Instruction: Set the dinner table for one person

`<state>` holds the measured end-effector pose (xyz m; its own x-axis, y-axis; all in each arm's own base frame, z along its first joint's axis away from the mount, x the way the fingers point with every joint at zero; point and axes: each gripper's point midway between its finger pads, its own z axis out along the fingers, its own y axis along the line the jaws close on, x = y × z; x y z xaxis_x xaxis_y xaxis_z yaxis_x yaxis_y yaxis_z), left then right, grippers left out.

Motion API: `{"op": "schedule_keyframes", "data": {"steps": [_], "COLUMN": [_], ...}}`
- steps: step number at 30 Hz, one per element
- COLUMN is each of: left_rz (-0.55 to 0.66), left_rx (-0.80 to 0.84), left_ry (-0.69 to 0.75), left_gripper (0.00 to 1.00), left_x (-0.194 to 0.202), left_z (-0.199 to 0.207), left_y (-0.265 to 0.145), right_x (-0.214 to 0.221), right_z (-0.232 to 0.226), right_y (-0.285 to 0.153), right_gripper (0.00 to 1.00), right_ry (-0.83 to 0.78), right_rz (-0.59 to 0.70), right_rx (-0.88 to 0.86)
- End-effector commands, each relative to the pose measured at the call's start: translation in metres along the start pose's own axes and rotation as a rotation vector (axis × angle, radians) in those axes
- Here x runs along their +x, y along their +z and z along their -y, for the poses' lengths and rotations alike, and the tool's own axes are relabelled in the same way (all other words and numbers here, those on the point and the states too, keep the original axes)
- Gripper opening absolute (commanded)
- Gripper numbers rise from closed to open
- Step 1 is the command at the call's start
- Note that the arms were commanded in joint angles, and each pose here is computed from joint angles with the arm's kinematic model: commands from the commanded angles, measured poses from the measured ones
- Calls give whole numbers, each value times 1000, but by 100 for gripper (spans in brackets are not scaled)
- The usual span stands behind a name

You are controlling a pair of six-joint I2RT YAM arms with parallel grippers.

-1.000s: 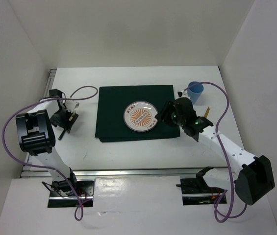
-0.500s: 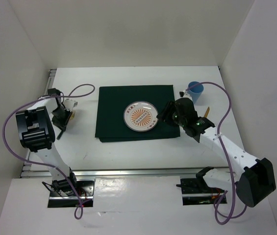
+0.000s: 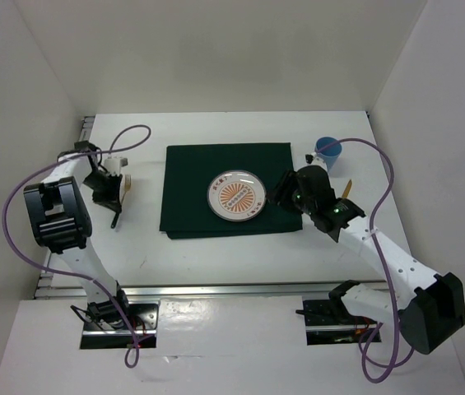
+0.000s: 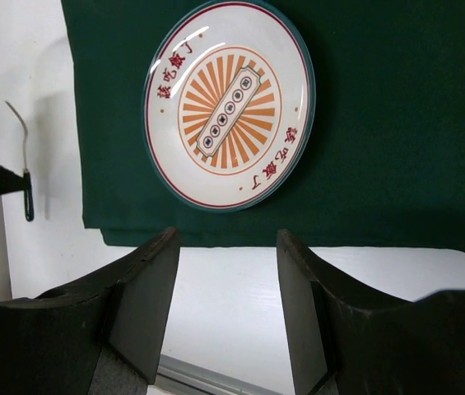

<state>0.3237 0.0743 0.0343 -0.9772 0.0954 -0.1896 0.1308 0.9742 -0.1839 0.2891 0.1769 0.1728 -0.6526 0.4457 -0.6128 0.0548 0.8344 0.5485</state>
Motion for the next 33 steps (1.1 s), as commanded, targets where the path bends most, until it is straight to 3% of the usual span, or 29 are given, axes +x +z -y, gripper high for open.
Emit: {"op": "schedule_keyframes", "data": {"steps": [1, 6, 11, 17, 20, 24, 33], "left_rz": [158, 229, 236, 148, 101, 67, 10], "left_rx": [109, 131, 106, 67, -46, -164, -222], "left_ry": [-107, -206, -235, -217, -172, -195, -193], "left_gripper": [0, 0, 0, 0, 0, 0, 0], "left_x": [-38, -65, -101, -101, -90, -89, -78], "left_z": [32, 49, 111, 188, 218, 213, 217], "left_y": [-46, -73, -84, -51, -19, 8, 37], "right_x": [-17, -16, -18, 0, 5, 7, 9], "right_z": [-10, -4, 11, 41, 50, 53, 60], "right_y": [-11, -11, -16, -17, -27, -33, -33], "right_gripper": [59, 59, 59, 59, 59, 59, 60], "right_ry": [6, 4, -6, -10, 25, 47, 50], "right_rz": [53, 53, 52, -14, 1, 23, 15], "right_rx": [-6, 22, 117, 249, 247, 240, 259]}}
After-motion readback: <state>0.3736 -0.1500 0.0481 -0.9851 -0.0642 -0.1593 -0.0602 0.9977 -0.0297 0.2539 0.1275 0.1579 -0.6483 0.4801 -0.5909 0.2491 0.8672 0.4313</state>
